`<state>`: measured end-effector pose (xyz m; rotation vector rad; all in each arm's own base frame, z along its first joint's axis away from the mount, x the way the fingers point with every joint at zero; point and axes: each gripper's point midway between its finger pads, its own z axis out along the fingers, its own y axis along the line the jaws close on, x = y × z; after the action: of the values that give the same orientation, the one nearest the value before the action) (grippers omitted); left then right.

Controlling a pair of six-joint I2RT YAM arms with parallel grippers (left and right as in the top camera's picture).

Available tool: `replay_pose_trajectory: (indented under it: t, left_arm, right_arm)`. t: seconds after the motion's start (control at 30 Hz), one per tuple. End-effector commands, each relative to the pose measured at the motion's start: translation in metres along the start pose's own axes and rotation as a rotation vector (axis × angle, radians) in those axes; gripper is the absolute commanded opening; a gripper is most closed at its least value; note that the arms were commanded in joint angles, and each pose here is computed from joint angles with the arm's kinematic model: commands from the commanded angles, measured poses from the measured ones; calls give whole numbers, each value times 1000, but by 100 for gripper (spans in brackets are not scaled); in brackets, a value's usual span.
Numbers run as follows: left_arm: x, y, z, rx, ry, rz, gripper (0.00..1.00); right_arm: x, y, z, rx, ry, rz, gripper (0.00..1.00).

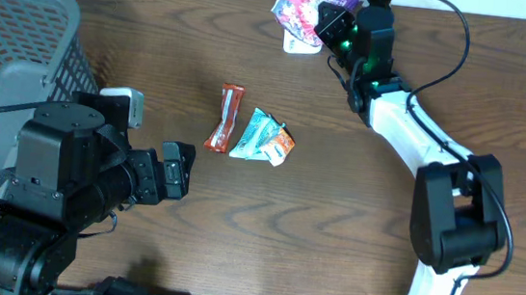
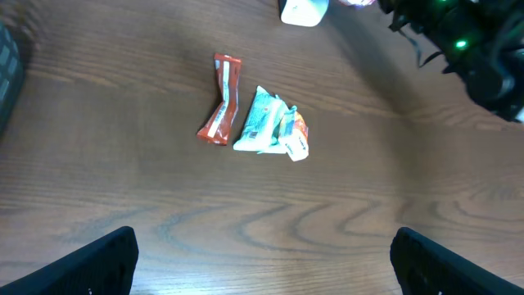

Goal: Scan the item barcode
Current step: 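Hold the purple package up to the white scanner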

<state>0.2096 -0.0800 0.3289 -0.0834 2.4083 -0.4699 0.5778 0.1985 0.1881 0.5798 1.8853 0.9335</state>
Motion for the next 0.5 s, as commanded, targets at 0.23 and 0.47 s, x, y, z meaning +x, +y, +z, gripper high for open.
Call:
replay_pose_trajectory:
  t: [0.23,0.47]
  left_arm:
    - [-1,1,-2,-5,-8,5,98]
    - [-1,1,-2,-5,-8,5,98]
  right_arm:
    - [-56,4,-13,16,-85,-175,1]
    - [-151,-87,-98,476,-228,-130,1]
